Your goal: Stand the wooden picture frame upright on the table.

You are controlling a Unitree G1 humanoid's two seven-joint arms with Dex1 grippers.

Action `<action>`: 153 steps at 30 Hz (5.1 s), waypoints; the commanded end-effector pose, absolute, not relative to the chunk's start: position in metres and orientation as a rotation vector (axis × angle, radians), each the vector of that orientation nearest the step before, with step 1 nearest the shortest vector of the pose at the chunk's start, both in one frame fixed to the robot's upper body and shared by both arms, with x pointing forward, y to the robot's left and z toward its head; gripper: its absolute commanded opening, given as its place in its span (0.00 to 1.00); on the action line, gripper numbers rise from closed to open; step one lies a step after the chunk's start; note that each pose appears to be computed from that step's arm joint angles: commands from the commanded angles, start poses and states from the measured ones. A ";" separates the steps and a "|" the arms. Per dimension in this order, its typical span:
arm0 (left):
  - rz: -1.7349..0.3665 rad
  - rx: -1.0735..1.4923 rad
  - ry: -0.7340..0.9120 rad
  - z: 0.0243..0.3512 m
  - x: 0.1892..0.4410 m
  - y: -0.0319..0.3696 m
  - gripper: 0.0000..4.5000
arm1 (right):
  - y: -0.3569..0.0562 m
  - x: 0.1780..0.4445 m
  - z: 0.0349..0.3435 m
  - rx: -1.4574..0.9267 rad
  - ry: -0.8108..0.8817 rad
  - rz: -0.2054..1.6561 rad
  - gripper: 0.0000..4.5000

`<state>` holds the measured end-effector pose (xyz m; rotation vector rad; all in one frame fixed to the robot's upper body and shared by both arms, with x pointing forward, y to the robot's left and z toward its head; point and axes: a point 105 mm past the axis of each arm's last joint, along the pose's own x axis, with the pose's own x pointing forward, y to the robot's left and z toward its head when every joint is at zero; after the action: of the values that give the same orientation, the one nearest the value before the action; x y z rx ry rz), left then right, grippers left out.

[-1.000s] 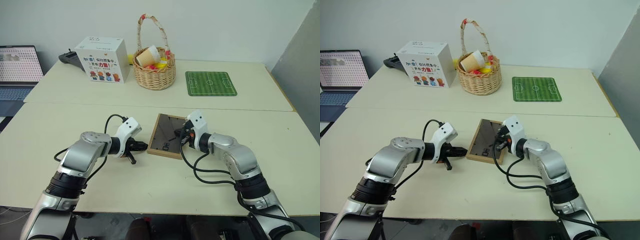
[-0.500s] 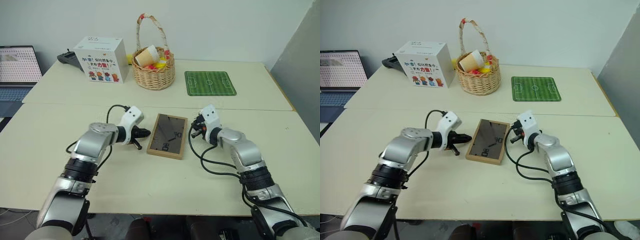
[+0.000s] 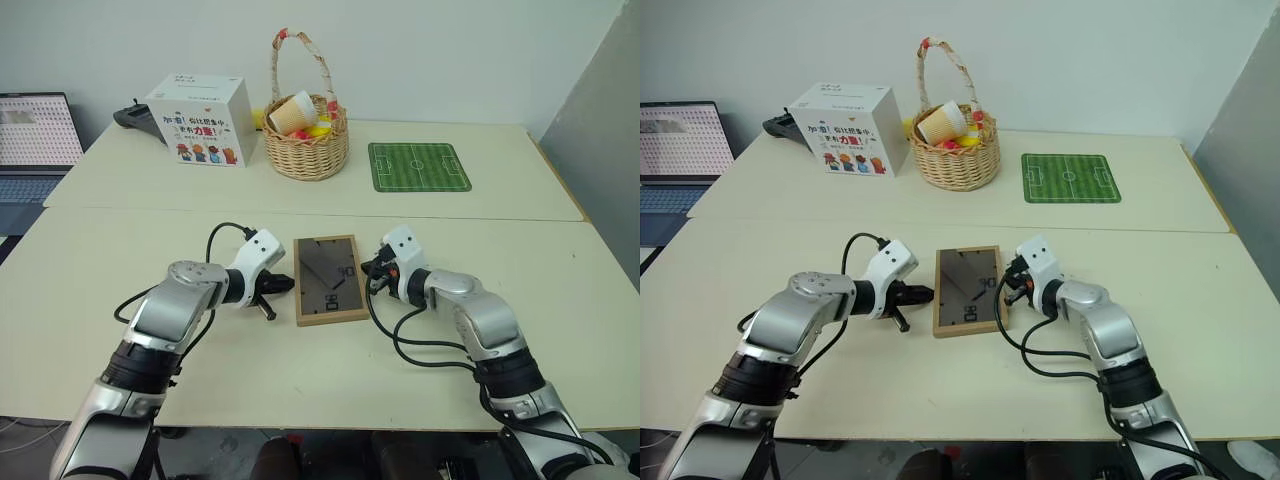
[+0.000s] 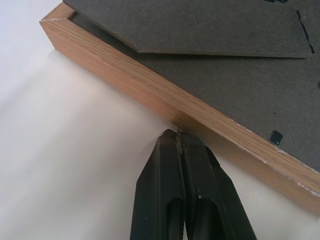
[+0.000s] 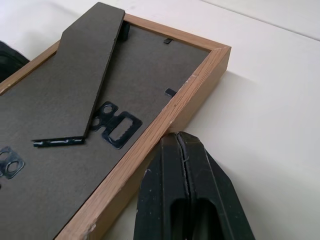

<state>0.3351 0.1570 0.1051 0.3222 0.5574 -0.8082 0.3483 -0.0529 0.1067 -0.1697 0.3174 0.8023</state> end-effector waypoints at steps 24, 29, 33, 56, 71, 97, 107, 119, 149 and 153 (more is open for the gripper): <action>-1.007 -0.378 0.731 0.134 0.253 0.203 0.41 | -0.069 0.337 0.101 -0.244 0.342 0.903 0.00; -0.976 -0.543 0.821 0.125 0.253 0.203 0.64 | -0.064 0.334 0.102 -0.247 0.334 0.928 0.00; -0.967 -0.621 0.843 0.116 0.255 0.195 0.84 | -0.056 0.331 0.106 -0.228 0.328 0.942 0.00; -0.988 -0.690 0.805 0.079 0.267 0.142 0.99 | -0.027 0.315 0.103 -0.177 0.378 1.004 0.00; -0.981 -0.705 0.666 0.114 0.276 0.153 0.34 | -0.084 0.341 0.146 -0.182 0.237 0.873 0.00; -1.194 -0.378 0.388 0.193 0.287 0.126 0.26 | 0.008 0.304 0.237 0.035 0.052 1.415 0.95; -1.198 -0.413 0.430 0.185 0.275 0.131 0.26 | -0.023 0.261 0.241 0.122 0.145 1.598 0.95; -1.193 -0.674 0.562 0.185 0.278 0.131 0.26 | -0.112 0.323 0.233 -0.704 -0.285 0.919 0.95; -1.214 -0.854 0.604 0.191 0.256 0.099 0.26 | -0.061 0.322 0.236 -1.381 -1.324 0.711 0.35; -1.125 -0.854 0.619 0.181 0.261 0.103 0.50 | -0.062 0.322 0.238 -1.359 -1.324 0.708 0.31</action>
<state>0.2609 0.1026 0.1883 -0.8730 0.5977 -1.1674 0.3273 -0.0635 0.2052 -1.4361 -1.2128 0.8016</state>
